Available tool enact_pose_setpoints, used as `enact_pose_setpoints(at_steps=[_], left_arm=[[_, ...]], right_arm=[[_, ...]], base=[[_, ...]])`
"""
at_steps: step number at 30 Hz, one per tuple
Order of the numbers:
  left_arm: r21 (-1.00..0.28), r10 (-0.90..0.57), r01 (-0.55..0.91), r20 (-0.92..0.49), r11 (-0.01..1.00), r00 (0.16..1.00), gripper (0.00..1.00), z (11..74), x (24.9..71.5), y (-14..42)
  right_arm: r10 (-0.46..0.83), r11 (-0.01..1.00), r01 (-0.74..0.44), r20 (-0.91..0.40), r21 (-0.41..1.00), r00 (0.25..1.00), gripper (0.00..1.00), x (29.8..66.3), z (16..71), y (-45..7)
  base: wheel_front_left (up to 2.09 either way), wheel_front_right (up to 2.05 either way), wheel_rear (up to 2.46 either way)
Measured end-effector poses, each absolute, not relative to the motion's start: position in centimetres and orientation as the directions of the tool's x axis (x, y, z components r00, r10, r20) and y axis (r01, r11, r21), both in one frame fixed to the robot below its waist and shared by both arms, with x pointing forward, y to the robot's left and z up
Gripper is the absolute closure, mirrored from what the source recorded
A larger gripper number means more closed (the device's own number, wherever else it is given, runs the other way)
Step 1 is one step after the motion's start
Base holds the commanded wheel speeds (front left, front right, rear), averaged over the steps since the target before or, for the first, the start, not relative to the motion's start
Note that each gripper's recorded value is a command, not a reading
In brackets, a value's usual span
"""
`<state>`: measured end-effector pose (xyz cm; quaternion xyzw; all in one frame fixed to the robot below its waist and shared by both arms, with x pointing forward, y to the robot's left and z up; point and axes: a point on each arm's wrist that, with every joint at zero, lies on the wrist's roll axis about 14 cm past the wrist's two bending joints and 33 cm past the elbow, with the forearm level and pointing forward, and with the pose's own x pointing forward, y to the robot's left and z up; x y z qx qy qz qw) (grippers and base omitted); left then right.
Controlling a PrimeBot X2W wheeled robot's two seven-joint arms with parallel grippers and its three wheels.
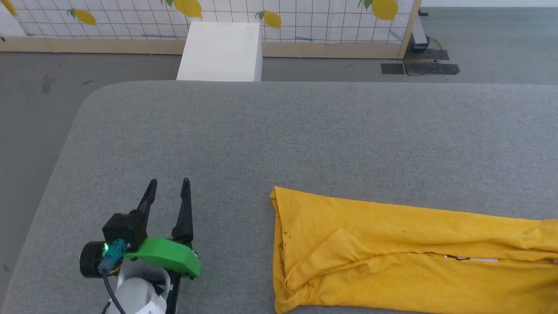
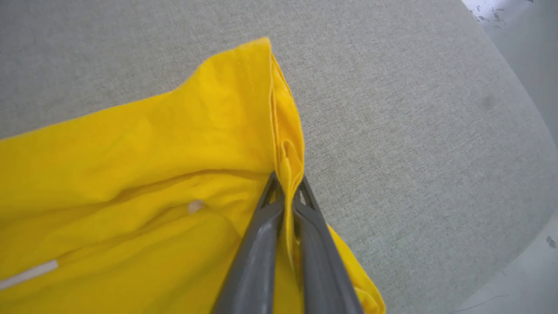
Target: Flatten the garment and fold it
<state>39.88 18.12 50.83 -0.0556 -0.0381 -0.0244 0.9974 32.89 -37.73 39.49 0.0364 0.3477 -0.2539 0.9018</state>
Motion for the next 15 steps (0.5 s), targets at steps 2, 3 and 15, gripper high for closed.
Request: enact_pose_setpoints(at_steps=[2, 3, 15], left_arm=[[-0.106, -0.047, 0.055, 0.082, 0.993, 0.996, 0.0, 50.9, 39.8, 18.1], [-0.104, -0.046, 0.055, 0.083, 0.993, 0.995, 0.0, 51.0, 39.8, 18.1], [-0.083, -0.056, 0.066, 0.107, 0.994, 0.993, 0.0, 51.8, 39.5, 18.0]], right_arm=[[-0.436, 0.871, 0.477, -0.629, -0.115, 0.644, 1.0, 33.1, 40.1, -37.6], [-0.436, 0.874, 0.471, -0.622, -0.12, 0.65, 1.0, 33.2, 40.3, -37.6], [-0.065, 0.998, 0.044, -0.508, -0.053, 0.859, 1.0, 35.5, 50.5, -23.0]], base=[[0.0, 0.0, 0.0], [0.0, 0.0, 0.0], [0.0, 0.0, 0.0]])
